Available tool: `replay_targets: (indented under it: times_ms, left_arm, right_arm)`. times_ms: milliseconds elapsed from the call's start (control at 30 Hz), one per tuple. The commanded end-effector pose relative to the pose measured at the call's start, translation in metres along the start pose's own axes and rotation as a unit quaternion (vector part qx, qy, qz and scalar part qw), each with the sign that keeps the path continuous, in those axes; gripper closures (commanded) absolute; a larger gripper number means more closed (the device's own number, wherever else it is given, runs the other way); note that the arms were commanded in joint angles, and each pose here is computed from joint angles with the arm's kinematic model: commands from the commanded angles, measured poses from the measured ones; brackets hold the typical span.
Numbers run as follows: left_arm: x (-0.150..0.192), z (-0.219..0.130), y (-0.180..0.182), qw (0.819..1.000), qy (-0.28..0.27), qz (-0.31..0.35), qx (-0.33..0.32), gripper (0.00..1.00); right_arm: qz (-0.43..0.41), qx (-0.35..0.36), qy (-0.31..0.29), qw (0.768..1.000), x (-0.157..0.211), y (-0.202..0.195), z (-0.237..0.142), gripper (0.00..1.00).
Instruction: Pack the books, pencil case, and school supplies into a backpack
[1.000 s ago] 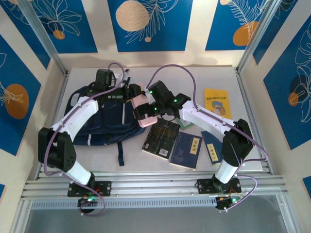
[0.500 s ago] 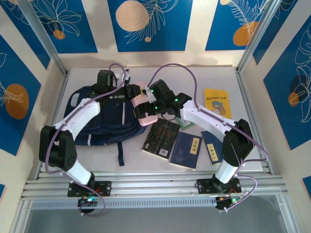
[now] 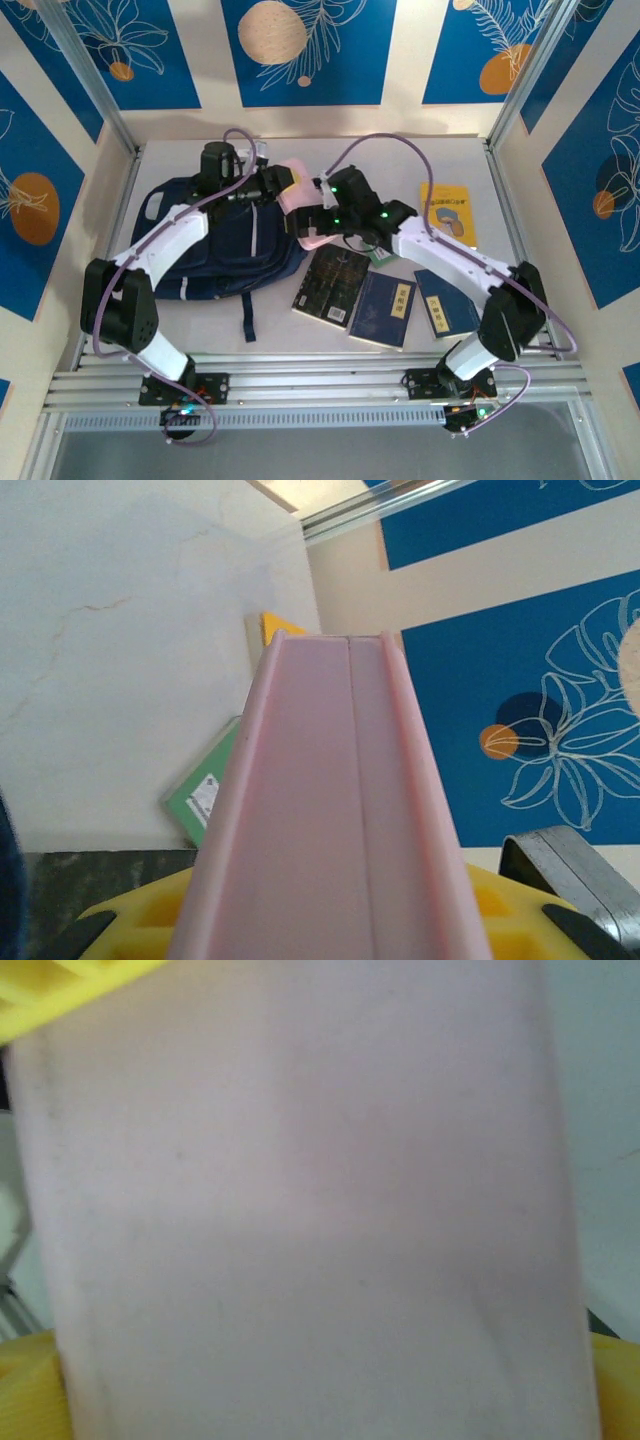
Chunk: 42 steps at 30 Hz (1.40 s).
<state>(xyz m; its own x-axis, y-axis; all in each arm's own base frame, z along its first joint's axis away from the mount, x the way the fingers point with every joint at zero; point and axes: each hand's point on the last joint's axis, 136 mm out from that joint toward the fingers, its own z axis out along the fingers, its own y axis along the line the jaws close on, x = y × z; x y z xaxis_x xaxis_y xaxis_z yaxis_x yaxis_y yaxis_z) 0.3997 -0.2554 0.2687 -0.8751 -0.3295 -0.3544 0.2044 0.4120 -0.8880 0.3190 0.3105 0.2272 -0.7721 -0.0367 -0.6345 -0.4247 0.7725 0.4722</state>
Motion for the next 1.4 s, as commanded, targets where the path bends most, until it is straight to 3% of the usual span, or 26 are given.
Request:
replay_targets:
  times_ms: [0,100,233,333,533,733,1067,1367]
  left_arm:
    - [-0.023,-0.023,-0.020,0.998,-0.059,0.009,0.021,0.77]
    - [-0.032,-0.031,-0.026,0.995,-0.087,-0.007,0.038,0.77]
    - [-0.041,-0.038,-0.040,0.991,-0.118,-0.020,0.066,0.77]
    - [-0.047,-0.044,-0.048,0.987,-0.137,-0.024,0.076,0.78]
    - [-0.051,-0.051,-0.054,0.984,-0.155,-0.034,0.085,0.78]
    - [-0.051,-0.052,-0.054,0.981,-0.162,-0.048,0.092,0.79]
    - [-0.045,-0.049,-0.052,0.981,-0.160,-0.059,0.091,0.80]
    - [-0.035,-0.041,-0.048,0.982,-0.152,-0.069,0.087,0.80]
  right_arm:
    - [0.173,-0.024,-0.083,0.981,-0.032,-0.040,-0.042,0.01]
    - [0.284,-0.119,-0.080,0.948,-0.032,-0.053,-0.049,0.00]
    - [0.357,-0.220,-0.055,0.906,-0.026,-0.046,-0.046,0.01]
    - [0.360,-0.283,-0.043,0.888,-0.027,-0.027,-0.049,0.00]
    - [0.322,-0.364,-0.046,0.873,-0.037,0.016,-0.060,0.00]
    - [0.322,-0.398,-0.055,0.858,-0.044,0.032,-0.059,0.04]
    - [0.326,-0.409,-0.085,0.848,-0.055,0.034,-0.058,0.33]
    - [0.320,-0.406,-0.093,0.851,-0.061,0.037,-0.054,0.48]
